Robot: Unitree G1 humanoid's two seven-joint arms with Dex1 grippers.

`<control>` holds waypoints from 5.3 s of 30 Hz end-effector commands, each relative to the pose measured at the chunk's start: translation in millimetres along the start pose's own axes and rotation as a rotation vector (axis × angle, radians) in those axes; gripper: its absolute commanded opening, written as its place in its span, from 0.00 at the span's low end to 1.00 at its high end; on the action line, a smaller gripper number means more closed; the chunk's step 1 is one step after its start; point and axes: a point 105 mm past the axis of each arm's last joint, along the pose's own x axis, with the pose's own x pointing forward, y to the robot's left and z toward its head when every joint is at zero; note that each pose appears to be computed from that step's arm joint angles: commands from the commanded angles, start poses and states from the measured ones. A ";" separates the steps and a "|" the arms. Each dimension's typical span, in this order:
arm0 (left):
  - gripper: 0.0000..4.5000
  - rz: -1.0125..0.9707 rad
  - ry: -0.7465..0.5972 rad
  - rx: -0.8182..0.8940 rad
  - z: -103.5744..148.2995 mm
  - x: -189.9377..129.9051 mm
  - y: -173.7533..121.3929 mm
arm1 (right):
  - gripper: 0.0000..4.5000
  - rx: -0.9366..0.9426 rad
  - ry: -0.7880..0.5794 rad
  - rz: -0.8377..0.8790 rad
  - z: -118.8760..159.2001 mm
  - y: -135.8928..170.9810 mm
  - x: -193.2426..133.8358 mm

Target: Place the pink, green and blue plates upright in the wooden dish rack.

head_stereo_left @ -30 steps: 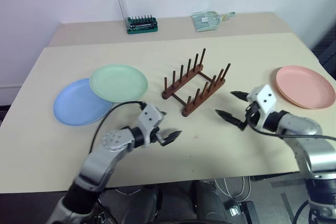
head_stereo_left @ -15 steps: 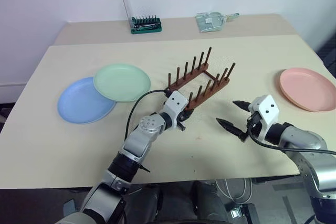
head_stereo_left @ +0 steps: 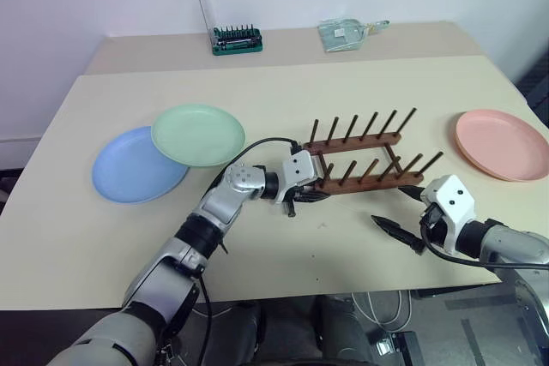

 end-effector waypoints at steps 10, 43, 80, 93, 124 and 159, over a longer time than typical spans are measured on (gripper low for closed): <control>0.70 0.046 0.001 -0.052 -5.7 -39.1 -0.1 | 0.50 -0.001 0.145 -0.109 -21.5 -24.7 -28.0; 0.24 0.434 -0.022 -0.175 7.6 5.3 21.2 | 0.41 -0.236 0.185 -0.434 -4.8 -131.1 -3.3; 0.24 0.388 -0.182 -0.230 35.5 -61.3 1.0 | 0.01 0.093 -0.688 -0.076 189.0 -109.5 -63.8; 0.24 0.381 -0.190 -0.229 36.3 -62.5 -1.6 | 0.01 0.371 -0.604 0.236 167.9 -90.6 -36.8; 1.00 0.542 -0.296 -0.316 56.7 -88.7 15.2 | 0.68 0.004 -0.619 -0.331 194.1 -165.4 -45.3; 0.01 1.712 -0.056 -0.895 -26.2 -252.6 61.0 | 0.68 -0.234 -0.425 0.394 159.3 42.1 35.5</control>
